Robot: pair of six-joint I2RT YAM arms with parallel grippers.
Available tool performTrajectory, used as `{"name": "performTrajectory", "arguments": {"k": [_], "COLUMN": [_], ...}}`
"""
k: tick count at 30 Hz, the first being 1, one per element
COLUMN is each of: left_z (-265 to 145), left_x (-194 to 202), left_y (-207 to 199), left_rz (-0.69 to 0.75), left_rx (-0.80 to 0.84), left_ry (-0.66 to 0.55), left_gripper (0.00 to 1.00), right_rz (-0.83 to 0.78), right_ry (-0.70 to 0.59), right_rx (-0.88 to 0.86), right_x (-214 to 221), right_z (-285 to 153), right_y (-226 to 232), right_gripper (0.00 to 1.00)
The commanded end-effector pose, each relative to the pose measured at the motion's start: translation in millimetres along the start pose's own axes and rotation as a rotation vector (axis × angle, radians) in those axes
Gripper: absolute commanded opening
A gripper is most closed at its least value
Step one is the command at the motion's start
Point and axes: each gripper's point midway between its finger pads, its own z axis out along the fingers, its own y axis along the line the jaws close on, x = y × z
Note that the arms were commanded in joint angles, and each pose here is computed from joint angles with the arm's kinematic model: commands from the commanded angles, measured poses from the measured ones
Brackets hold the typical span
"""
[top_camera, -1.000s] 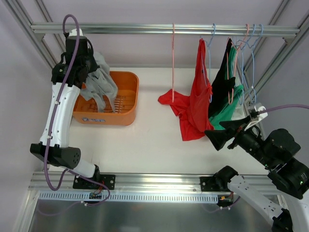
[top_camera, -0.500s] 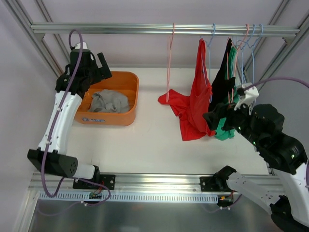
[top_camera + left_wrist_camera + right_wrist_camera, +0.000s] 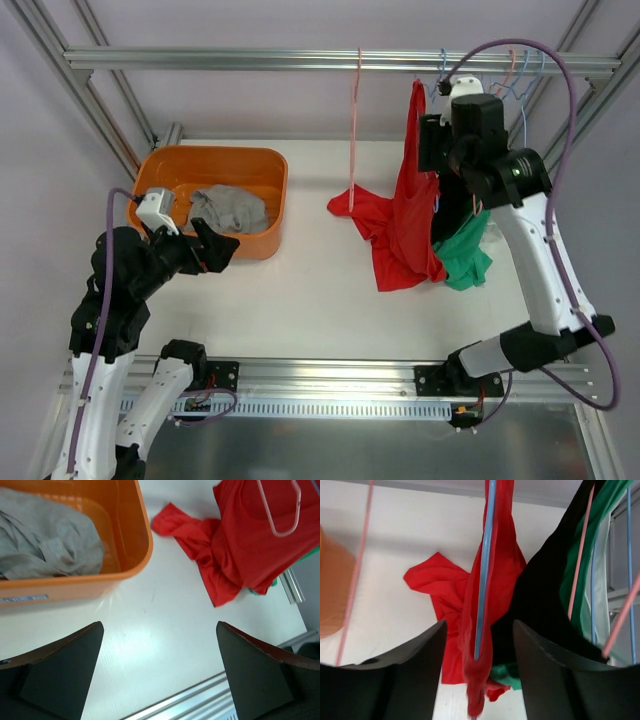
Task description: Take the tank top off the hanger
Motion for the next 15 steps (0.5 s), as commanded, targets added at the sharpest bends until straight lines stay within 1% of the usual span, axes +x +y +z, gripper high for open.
{"name": "performTrajectory", "arguments": {"k": [1, 2, 3, 4, 5, 7, 8, 9, 14, 15], "left_z": [-0.3, -1.6, -1.0, -1.9, -1.4, -2.0, -2.9, -3.9, -13.0, -17.9], "left_x": [22.8, 24.7, 27.5, 31.1, 32.4, 33.5, 34.6, 34.1, 24.9, 19.5], "left_y": [-11.8, -12.5, -12.4, -11.8, -10.8, -10.1, -10.0, -11.1, -26.1, -34.7], "left_rz": [0.024, 0.039, 0.046, 0.052, 0.06, 0.062, 0.059, 0.059, 0.05, 0.055], "left_rx": [0.105, 0.116, 0.122, 0.123, 0.121, 0.119, 0.118, 0.122, 0.176, 0.21], "left_ry": [0.066, 0.066, 0.077, 0.092, 0.098, 0.1, 0.103, 0.101, 0.084, 0.077], "left_gripper": [0.99, 0.99, 0.99, 0.99, 0.99, 0.99, 0.99, 0.99, 0.99, 0.99], "right_rz": [-0.001, 0.007, 0.005, 0.002, 0.003, 0.005, 0.011, 0.031, 0.122, 0.137], "right_ry": [-0.024, -0.04, -0.041, -0.034, -0.037, -0.045, -0.044, -0.047, -0.121, -0.162], "right_rx": [0.007, -0.016, -0.018, -0.018, -0.01, -0.004, 0.007, 0.002, -0.061, -0.079], "right_x": [-23.5, -31.9, -34.0, -33.9, -35.6, -38.1, -38.2, -38.0, -49.6, -57.2], "right_z": [21.4, 22.3, 26.7, 34.2, 36.4, 40.7, 42.1, 40.5, 11.7, -3.0], "right_y": [-7.7, -4.7, -3.2, -1.7, -2.3, -3.2, -4.5, -3.3, 2.4, 1.7], "right_gripper": [0.53, 0.47, 0.36, 0.33, 0.32, 0.22, 0.13, 0.0, 0.0, 0.0]}}
